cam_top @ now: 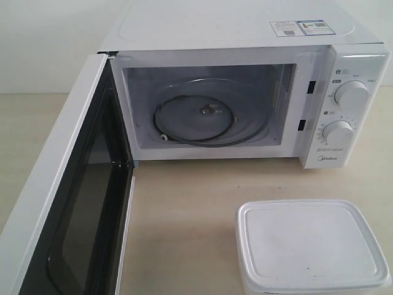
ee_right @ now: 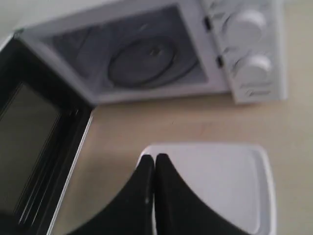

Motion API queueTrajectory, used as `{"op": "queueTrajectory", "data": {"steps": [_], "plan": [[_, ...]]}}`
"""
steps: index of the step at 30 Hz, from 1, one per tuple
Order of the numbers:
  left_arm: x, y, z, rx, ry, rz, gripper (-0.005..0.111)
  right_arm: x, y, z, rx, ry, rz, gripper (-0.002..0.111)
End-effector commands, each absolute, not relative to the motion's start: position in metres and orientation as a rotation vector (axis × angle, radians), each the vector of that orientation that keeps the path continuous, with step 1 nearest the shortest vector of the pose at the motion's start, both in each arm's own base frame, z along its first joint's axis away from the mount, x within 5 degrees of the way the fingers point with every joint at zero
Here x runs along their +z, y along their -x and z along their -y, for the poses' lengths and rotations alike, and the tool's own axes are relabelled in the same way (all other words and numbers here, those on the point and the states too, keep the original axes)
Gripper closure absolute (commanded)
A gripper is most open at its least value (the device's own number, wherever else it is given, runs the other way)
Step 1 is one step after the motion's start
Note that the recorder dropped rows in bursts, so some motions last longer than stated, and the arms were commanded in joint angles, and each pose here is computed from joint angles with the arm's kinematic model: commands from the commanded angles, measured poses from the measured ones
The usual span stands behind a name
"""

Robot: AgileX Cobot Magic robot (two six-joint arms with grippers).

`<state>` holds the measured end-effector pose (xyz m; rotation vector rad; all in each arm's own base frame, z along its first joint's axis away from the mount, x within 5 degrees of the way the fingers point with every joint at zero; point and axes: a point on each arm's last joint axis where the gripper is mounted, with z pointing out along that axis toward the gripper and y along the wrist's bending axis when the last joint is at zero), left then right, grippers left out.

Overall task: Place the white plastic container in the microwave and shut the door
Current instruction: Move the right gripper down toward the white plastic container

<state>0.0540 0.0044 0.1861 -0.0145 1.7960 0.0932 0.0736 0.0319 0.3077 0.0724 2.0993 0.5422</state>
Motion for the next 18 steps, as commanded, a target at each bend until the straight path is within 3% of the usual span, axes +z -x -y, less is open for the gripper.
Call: {"op": "queueTrajectory", "data": {"steps": [1, 8, 18], "plan": [[0.185, -0.054, -0.004, 0.090, 0.021, -1.798, 0.103, 0.300, -0.069, -0.052, 0.740, 0.194, -2.252, 0.108], [0.185, -0.054, -0.004, 0.090, 0.021, -1.798, 0.103, 0.297, -0.063, -0.069, 1.009, 0.360, -2.273, 0.108], [0.185, -0.054, -0.004, 0.090, 0.021, -1.798, 0.103, 0.232, -0.082, -0.071, 1.099, 0.223, -2.591, 0.108]]}}
